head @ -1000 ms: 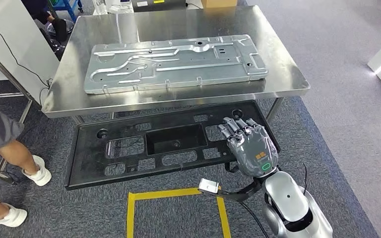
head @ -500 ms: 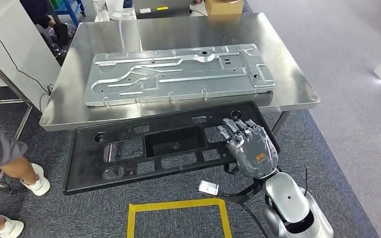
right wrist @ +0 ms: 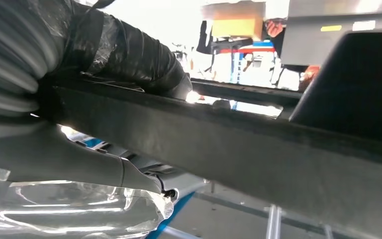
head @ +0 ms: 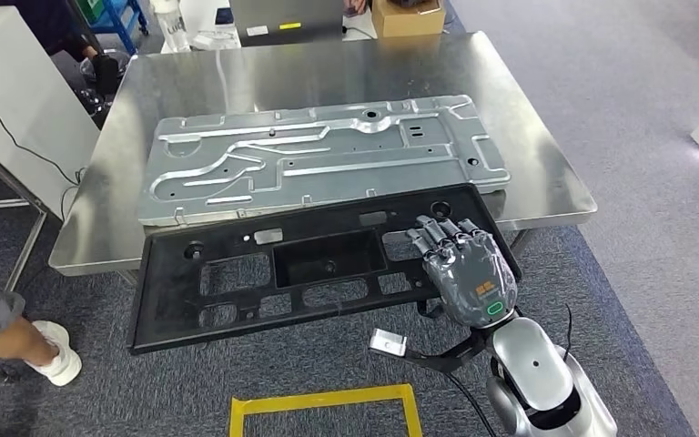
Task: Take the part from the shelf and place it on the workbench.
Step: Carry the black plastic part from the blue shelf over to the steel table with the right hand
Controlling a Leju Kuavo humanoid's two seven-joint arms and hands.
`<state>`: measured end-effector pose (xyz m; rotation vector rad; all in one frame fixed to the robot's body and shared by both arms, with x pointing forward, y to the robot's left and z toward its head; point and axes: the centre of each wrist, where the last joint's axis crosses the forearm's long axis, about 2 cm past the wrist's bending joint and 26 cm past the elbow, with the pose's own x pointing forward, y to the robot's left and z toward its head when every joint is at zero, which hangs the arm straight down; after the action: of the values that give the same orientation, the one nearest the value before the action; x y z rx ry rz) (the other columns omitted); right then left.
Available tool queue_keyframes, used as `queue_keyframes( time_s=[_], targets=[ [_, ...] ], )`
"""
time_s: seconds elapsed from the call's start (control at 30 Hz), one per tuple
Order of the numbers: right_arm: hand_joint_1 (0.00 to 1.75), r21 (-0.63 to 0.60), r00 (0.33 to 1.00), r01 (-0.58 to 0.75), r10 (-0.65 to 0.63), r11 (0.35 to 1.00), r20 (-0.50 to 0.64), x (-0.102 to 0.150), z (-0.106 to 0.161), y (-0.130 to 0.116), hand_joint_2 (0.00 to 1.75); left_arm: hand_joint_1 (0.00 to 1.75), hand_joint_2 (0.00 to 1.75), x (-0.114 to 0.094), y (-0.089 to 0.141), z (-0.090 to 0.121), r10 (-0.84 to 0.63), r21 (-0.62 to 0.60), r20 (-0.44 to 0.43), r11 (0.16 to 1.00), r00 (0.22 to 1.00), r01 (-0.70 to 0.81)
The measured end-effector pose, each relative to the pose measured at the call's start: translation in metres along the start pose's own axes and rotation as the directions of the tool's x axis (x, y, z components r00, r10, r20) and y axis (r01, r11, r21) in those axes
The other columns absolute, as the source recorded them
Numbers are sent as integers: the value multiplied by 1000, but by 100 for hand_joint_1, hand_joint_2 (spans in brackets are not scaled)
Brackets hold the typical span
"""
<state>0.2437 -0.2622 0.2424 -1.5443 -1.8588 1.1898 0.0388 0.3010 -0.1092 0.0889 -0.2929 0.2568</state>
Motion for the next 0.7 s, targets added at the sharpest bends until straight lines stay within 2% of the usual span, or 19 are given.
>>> queue_keyframes(
  time_s=[0.7],
  targets=[
    [175,19,999,-30,30,999,-38,-13,14,-1,175,0,175,3,-4,0,12,-12,-7,1000,1000,-12]
  ],
)
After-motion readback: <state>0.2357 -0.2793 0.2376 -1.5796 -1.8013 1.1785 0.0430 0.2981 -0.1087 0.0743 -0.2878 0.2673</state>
